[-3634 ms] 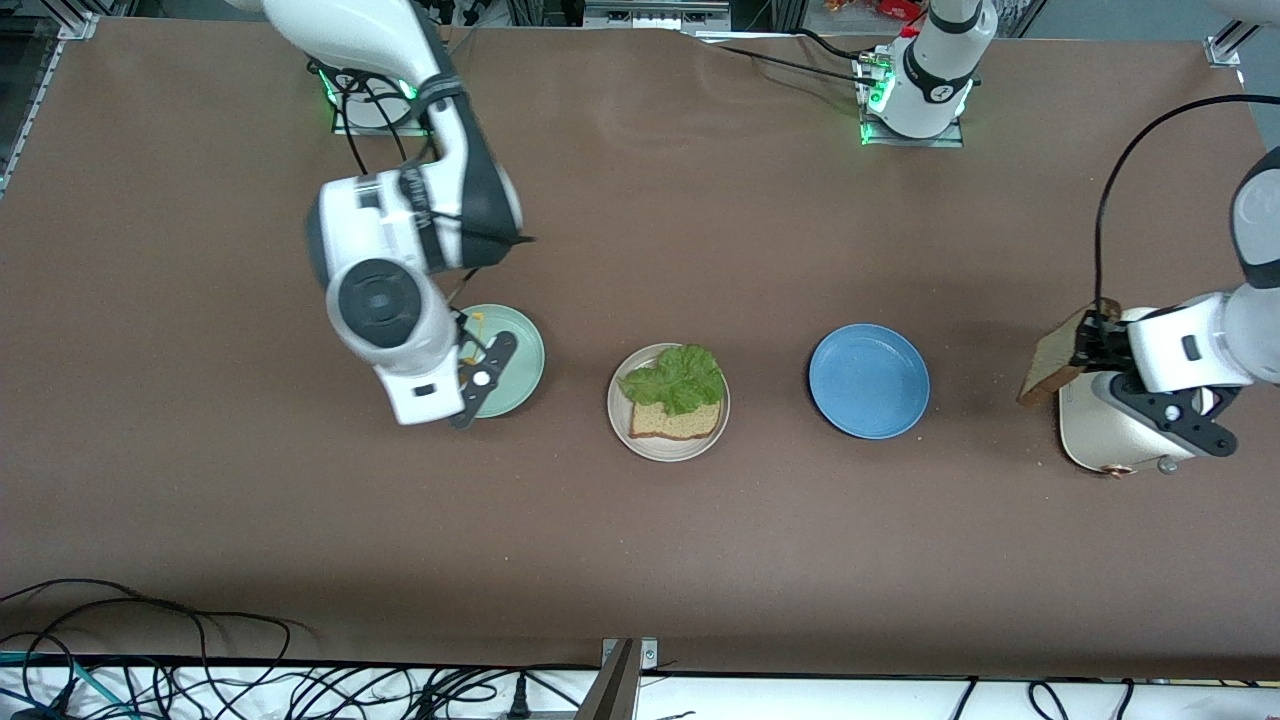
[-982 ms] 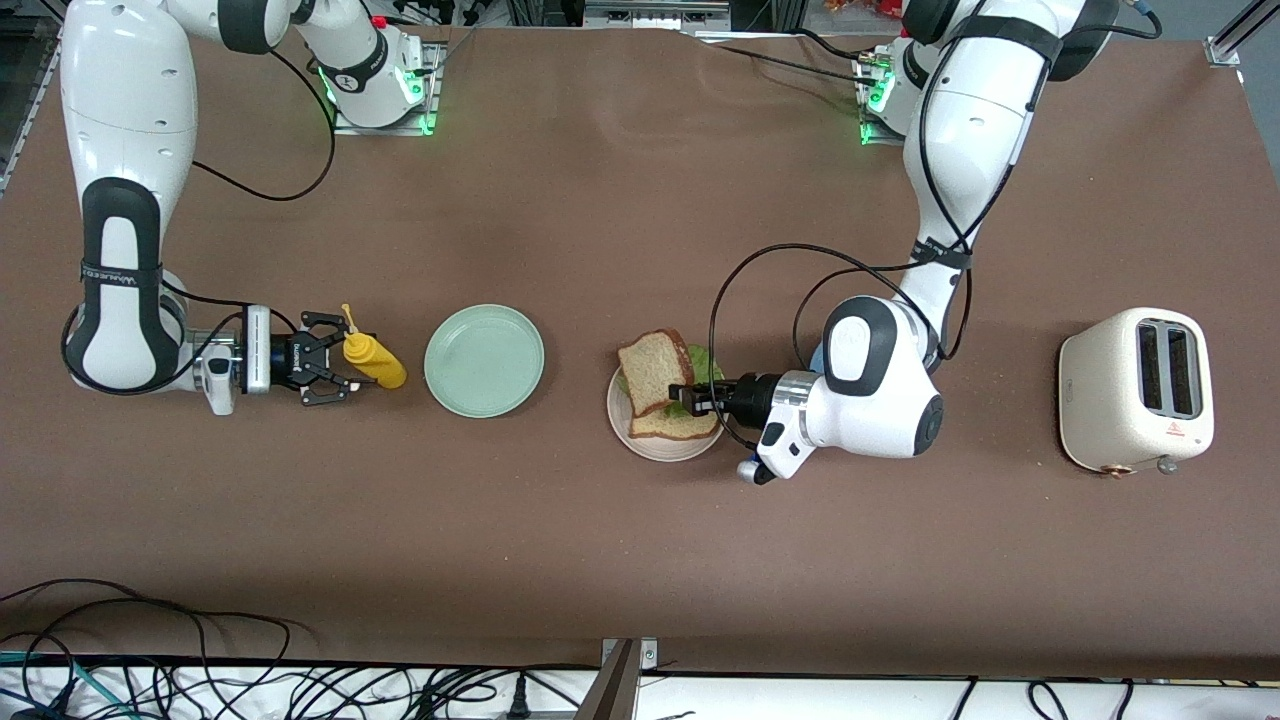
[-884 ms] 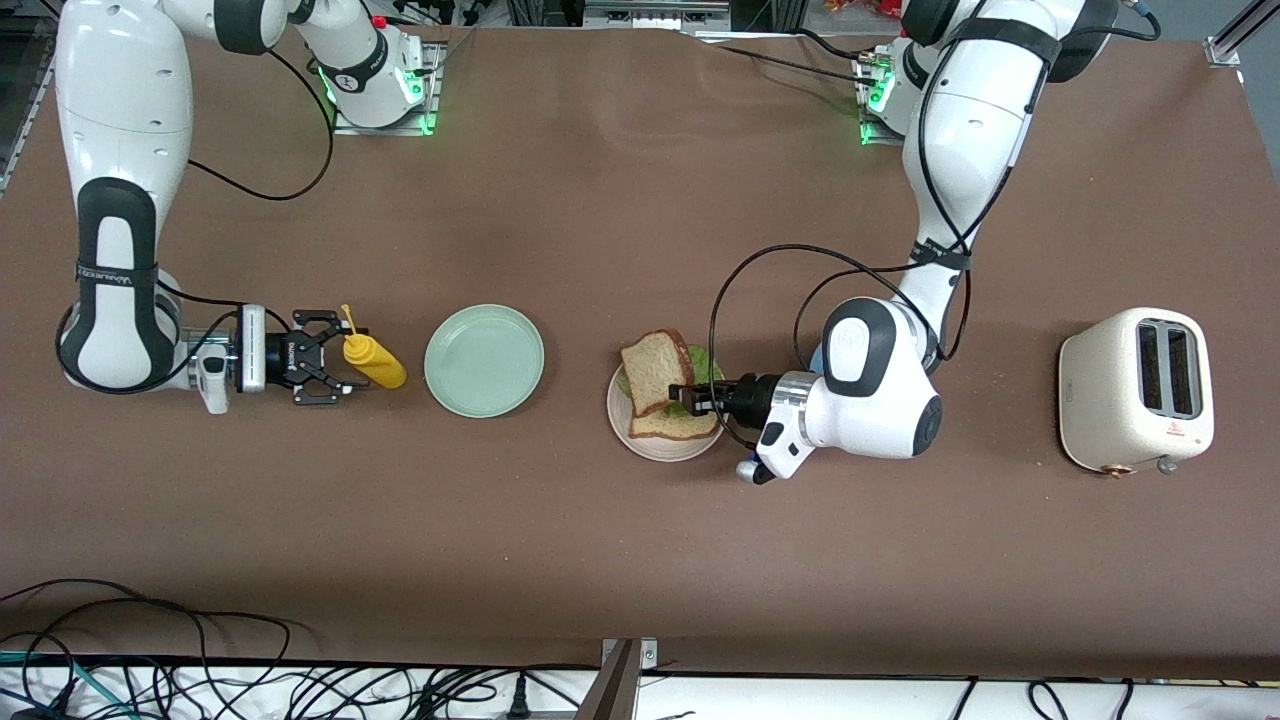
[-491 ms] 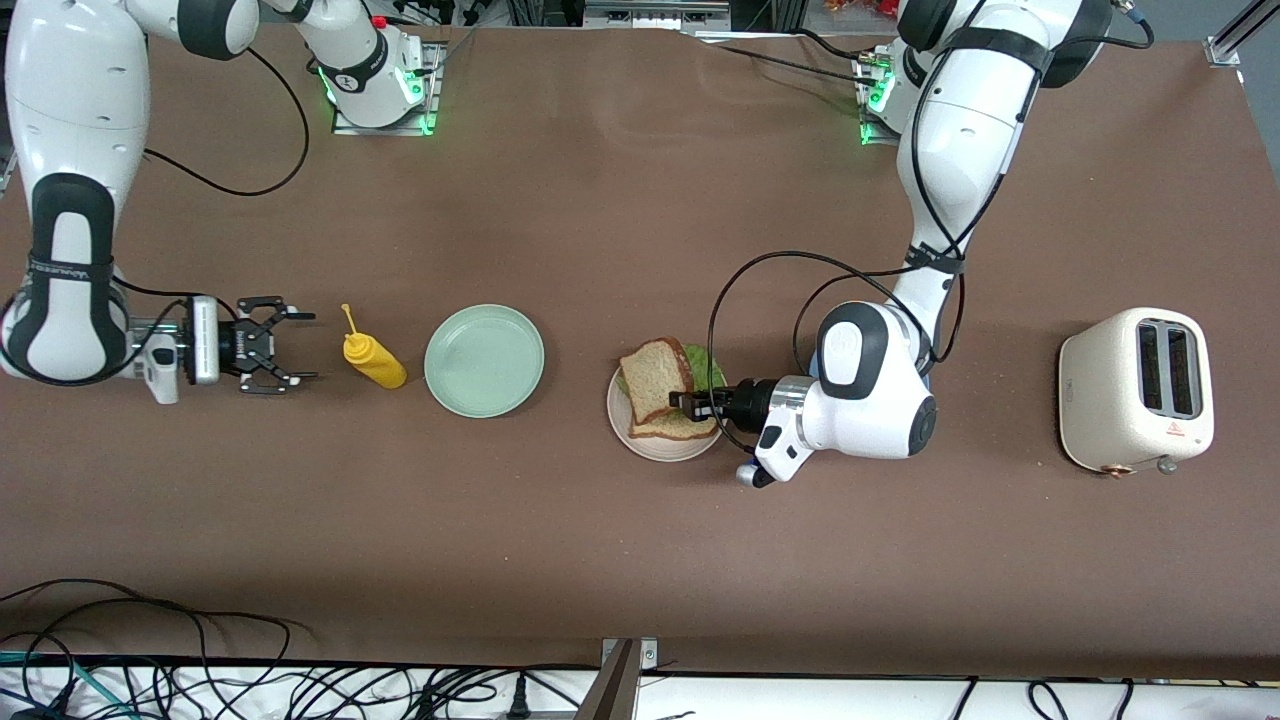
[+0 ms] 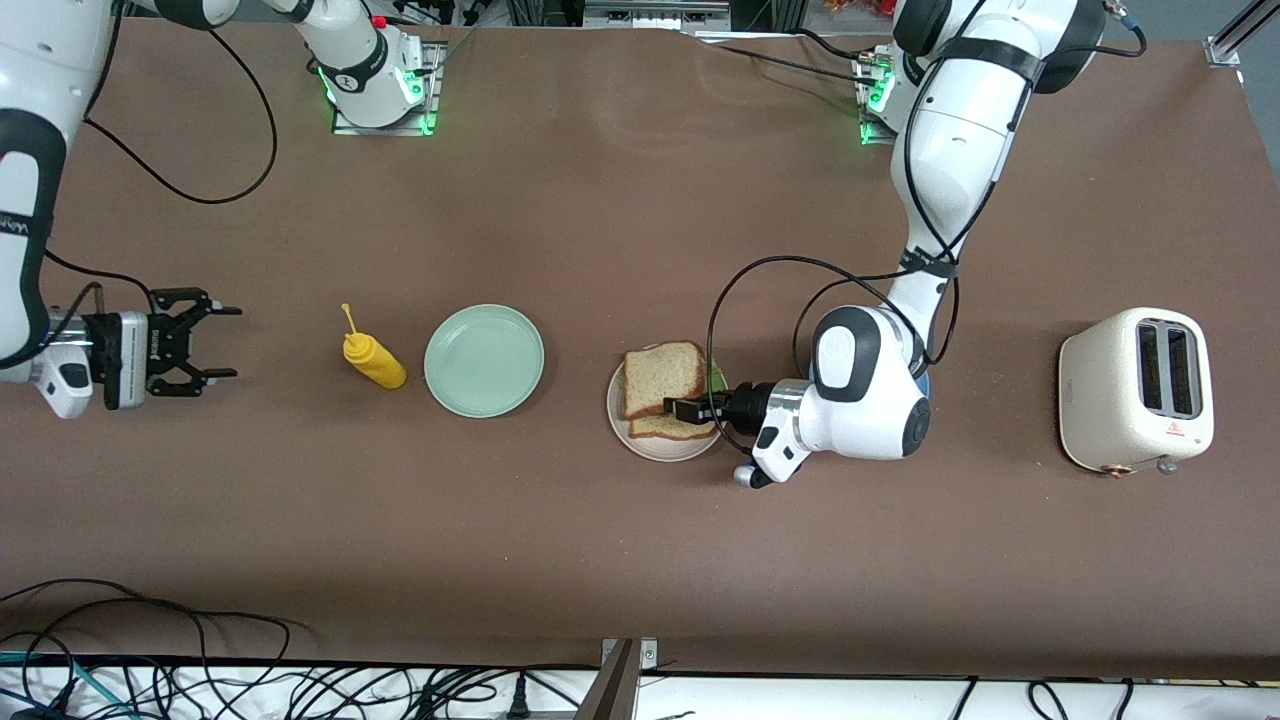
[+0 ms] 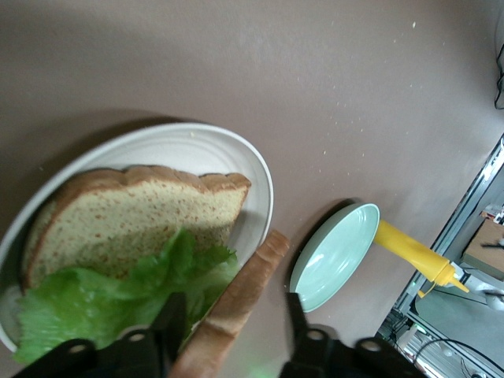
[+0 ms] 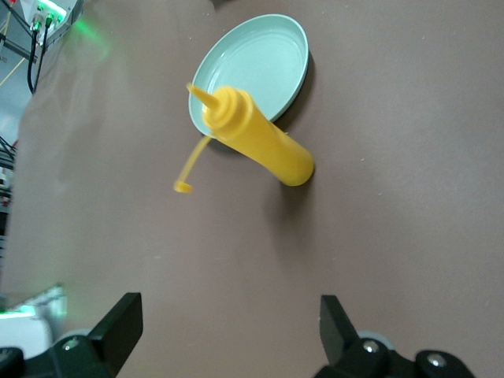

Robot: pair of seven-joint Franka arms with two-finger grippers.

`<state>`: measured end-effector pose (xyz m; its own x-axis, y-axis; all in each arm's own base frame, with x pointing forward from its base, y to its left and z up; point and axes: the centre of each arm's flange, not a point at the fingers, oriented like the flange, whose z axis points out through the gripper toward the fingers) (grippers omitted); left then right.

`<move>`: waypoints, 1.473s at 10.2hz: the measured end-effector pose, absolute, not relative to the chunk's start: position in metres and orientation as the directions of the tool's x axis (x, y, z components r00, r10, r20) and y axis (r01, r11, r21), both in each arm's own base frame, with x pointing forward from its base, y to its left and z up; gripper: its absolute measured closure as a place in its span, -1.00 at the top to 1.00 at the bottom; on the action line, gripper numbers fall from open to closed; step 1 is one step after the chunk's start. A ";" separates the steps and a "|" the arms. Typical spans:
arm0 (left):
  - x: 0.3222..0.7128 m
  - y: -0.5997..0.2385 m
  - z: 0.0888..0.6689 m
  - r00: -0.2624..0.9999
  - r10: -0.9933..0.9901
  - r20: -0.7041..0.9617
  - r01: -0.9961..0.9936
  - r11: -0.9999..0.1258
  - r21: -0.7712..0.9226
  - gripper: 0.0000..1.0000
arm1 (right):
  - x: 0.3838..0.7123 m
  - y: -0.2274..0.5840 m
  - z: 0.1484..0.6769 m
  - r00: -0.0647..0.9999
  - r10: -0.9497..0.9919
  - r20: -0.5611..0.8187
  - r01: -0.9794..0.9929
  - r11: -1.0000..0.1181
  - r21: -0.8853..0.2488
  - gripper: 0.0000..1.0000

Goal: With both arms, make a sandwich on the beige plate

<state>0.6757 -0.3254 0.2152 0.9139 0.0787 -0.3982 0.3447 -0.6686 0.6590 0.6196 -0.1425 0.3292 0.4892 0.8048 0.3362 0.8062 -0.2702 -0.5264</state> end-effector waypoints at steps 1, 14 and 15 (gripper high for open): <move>0.679 -0.320 0.216 0.917 0.090 -0.389 0.345 -0.670 0.658 0.60 | 0.624 -0.132 0.355 0.530 0.809 0.255 0.773 -0.336 -0.539 1.00; 0.725 -0.178 0.279 0.995 0.026 -0.099 0.041 -0.988 0.146 1.00 | 0.568 0.034 0.522 0.939 0.266 -0.217 0.284 -0.957 0.057 1.00; 0.725 -0.167 0.284 0.995 0.017 -0.099 0.026 -0.995 0.094 1.00 | 0.554 0.030 0.536 0.954 0.239 -0.182 0.254 -0.965 0.063 1.00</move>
<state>0.7252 -0.1672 0.2842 0.9950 0.0165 -0.0986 0.0259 -0.9952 0.0943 0.5538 0.0297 0.5358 0.9537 0.2393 -0.1822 0.2542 -0.9651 0.0627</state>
